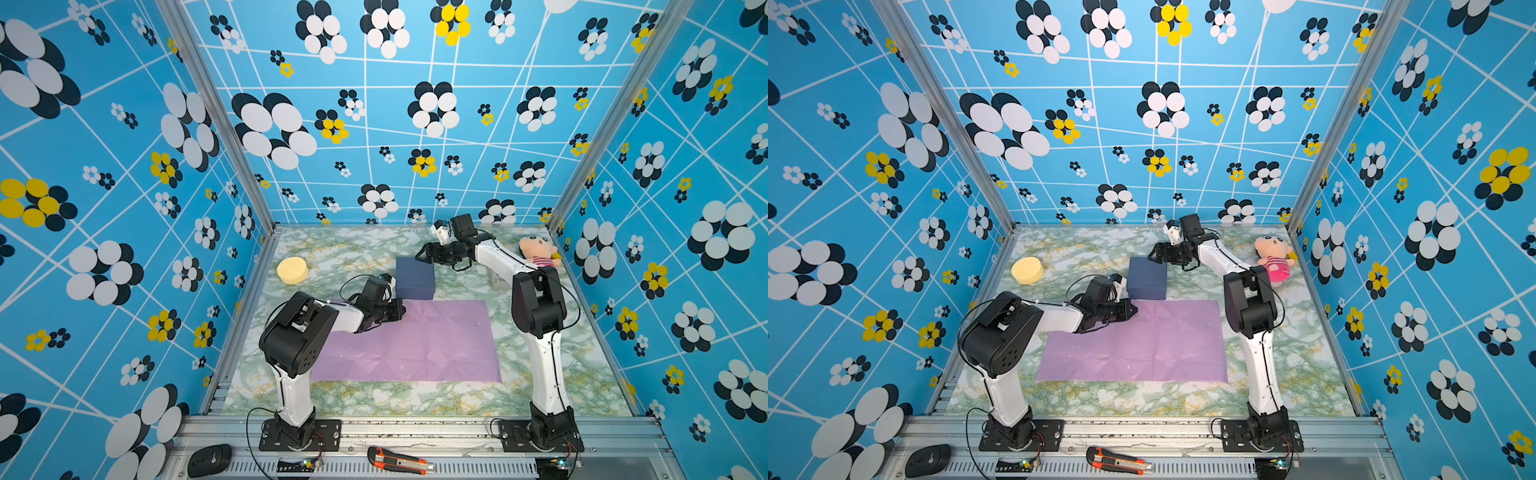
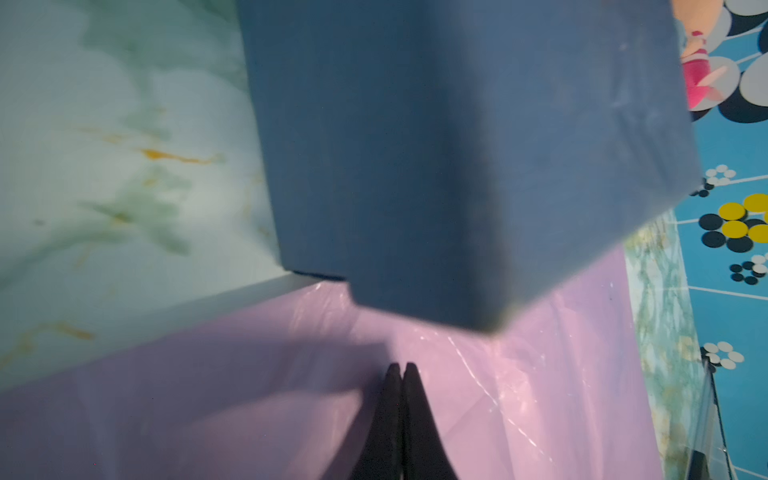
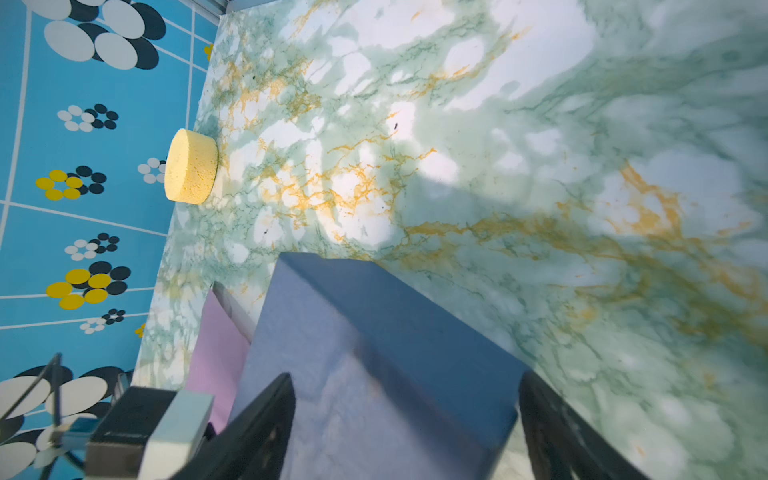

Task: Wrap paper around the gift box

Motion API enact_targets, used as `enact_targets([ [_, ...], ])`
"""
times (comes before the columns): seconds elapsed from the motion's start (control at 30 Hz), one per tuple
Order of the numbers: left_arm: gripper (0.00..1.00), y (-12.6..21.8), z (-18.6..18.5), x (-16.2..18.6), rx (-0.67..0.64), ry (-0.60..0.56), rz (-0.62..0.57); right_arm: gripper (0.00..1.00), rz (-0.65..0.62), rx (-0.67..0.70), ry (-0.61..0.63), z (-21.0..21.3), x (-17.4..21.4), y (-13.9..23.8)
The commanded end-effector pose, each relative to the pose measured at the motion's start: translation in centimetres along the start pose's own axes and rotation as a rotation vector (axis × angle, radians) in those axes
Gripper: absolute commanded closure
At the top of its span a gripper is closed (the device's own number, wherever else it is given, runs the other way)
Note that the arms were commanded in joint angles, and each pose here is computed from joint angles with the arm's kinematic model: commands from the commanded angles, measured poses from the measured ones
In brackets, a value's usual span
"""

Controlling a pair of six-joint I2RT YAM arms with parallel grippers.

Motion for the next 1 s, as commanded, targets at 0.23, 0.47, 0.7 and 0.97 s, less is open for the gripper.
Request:
enact_targets([
  [0.23, 0.98, -0.7, 2.6, 2.6, -0.095, 0.024, 0.047, 0.13, 0.168, 0.035, -0.288, -0.4, 3.0, 0.1],
  [0.47, 0.99, -0.7, 2.9, 2.8, -0.107, 0.023, 0.052, 0.14, 0.177, -0.061, -0.395, 1.5, 4.5, 0.5],
  [0.7, 0.99, -0.6, 3.3, 3.0, -0.128, 0.022, 0.049, 0.19, 0.171, -0.157, -0.434, 3.3, 5.2, 0.7],
  [0.97, 1.00, -0.6, 3.5, 3.2, -0.138, 0.020, 0.053, 0.17, 0.079, -0.055, -0.385, 2.5, 5.9, 4.9],
])
Point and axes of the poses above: each gripper's point midway between its finger pads, its own y axis back along the fingers, its own z axis along the line the jaws close on, x = y × z, the point moved 1 cm from there along y, back along the fingers, and after that the axes turned 10 degrees about -y, right-handed, at the moved point
